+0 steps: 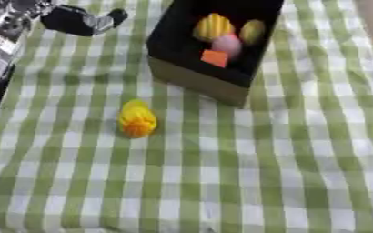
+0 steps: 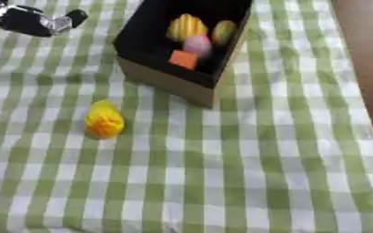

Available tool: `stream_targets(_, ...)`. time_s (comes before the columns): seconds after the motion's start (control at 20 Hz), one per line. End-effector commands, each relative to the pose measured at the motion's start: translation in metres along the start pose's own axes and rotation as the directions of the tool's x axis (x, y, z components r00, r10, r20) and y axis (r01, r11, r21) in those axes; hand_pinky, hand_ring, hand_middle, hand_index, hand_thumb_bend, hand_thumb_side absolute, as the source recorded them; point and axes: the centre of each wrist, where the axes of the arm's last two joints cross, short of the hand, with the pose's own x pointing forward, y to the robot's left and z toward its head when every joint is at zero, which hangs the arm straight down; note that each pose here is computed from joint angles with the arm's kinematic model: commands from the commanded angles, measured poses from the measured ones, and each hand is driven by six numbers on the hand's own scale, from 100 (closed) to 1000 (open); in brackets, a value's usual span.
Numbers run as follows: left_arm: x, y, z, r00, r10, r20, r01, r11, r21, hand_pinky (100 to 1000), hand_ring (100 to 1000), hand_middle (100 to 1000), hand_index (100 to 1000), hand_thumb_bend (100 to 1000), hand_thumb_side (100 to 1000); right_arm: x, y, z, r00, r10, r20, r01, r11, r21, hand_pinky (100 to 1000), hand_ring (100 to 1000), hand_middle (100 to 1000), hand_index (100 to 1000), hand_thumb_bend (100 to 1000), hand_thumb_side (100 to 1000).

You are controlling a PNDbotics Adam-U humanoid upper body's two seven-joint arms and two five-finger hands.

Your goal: Pick up objects on the table and place them in the box.

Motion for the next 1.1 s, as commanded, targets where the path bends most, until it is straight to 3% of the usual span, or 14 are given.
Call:
stream_targets(0.05,0.009,0.018,0.014,0.999,-0.041,0.007,0.041,0.999,-0.009,837,809,773,858,421,554,0.008,-0.008,-0.006,0.999,0.041,0.022,-0.041,0.999,0.019,827,838,591,842,100,541)
stream_targets(0.6,0.042,0.003,0.062,0.996,-0.053,0.069,0.067,0.973,-0.221,842,820,793,883,449,574,0.007,-0.008,-0.002,0.998,0.057,0.016,-0.058,0.998,0.023,828,841,588,841,100,538)
stream_targets(1.1,0.048,-0.016,0.062,0.997,0.005,0.078,0.020,0.949,-0.315,852,838,839,906,475,590,0.006,-0.007,0.001,0.998,0.058,0.008,-0.058,0.998,0.026,830,845,585,841,100,537)
